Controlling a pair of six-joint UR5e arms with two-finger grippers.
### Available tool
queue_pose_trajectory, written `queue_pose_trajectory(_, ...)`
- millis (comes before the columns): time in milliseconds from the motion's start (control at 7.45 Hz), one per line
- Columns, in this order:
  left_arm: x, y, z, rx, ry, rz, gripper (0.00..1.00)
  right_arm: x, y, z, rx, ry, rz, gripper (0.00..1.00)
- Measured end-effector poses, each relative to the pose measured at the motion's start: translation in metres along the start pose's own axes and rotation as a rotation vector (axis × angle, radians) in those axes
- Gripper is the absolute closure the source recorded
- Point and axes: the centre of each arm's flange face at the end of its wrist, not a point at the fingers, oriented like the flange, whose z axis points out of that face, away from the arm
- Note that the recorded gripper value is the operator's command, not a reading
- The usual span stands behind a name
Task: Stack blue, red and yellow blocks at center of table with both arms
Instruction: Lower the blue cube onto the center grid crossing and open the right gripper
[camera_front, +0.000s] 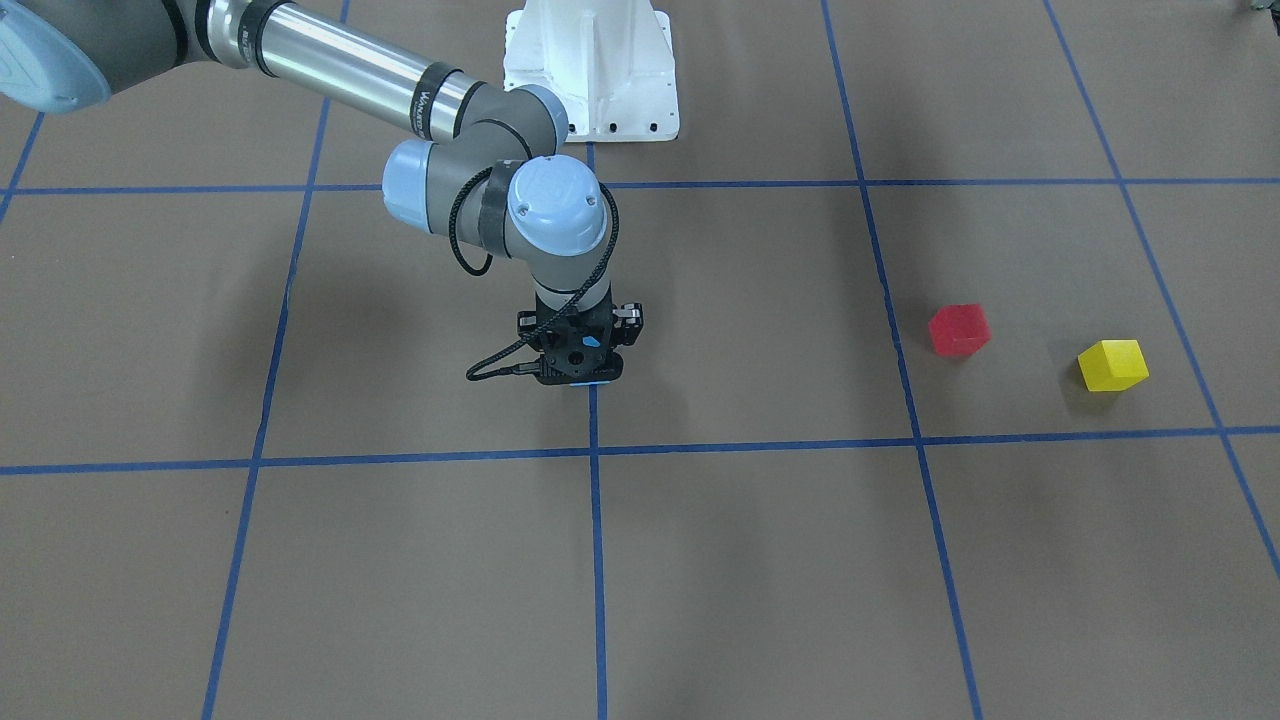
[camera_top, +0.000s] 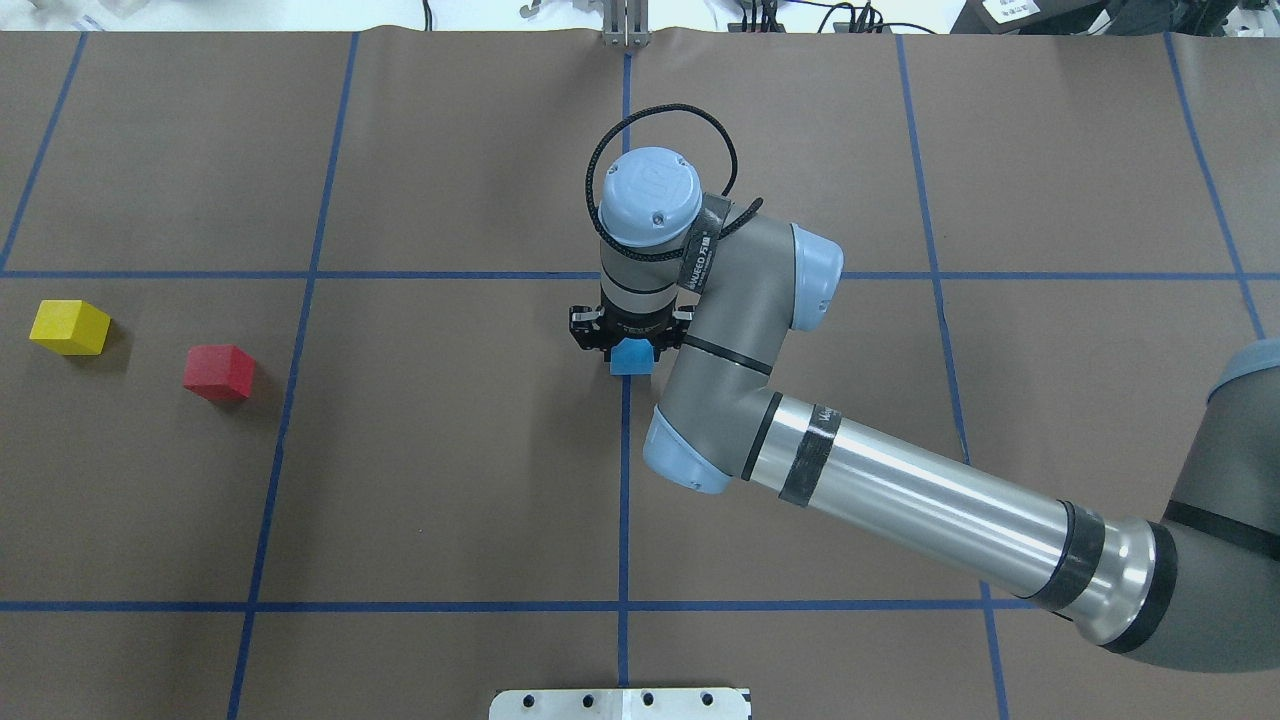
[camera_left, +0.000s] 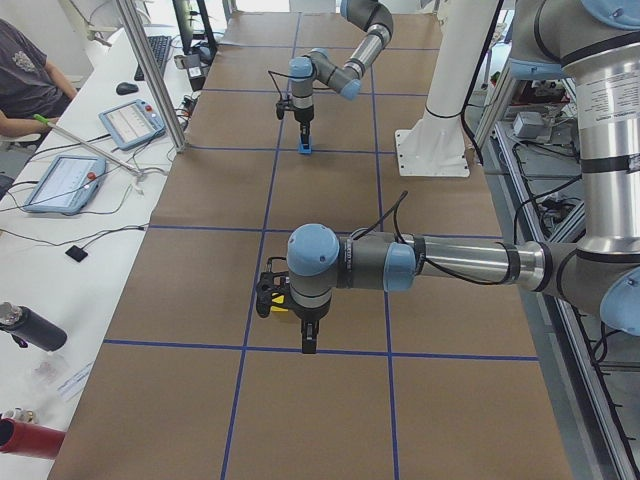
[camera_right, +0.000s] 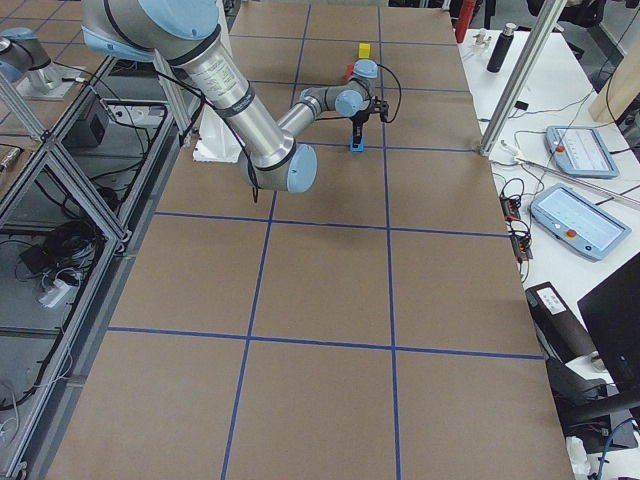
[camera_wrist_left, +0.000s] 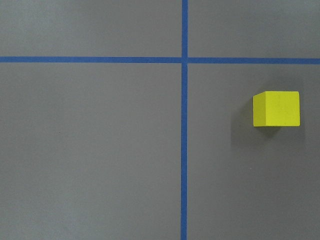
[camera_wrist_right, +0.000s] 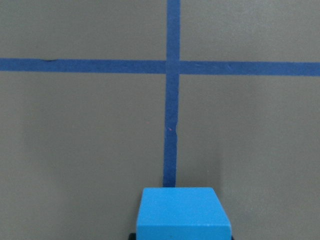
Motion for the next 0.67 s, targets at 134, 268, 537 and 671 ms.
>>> queue_pose_trajectory(134, 0.0000, 0.0000, 0.0000, 0.000, 0.000, 0.000, 0.00, -0.0030, -0.0013, 0.0000, 0.000, 0.000, 0.003, 0.56)
queue_pose_trajectory(268, 0.0000, 0.0000, 0.0000, 0.000, 0.000, 0.000, 0.00, -0.0042, -0.0023, 0.0008, -0.001, 0.002, 0.005, 0.48)
queue_pose_trajectory(537, 0.0001, 0.0000, 0.0001, 0.000, 0.000, 0.000, 0.00, -0.0043, -0.0035, 0.0023, -0.002, 0.005, 0.006, 0.00)
queue_pose_trajectory(671, 0.0001, 0.0000, 0.0001, 0.000, 0.000, 0.000, 0.00, -0.0045, -0.0039, 0.0025, -0.002, 0.005, 0.007, 0.00)
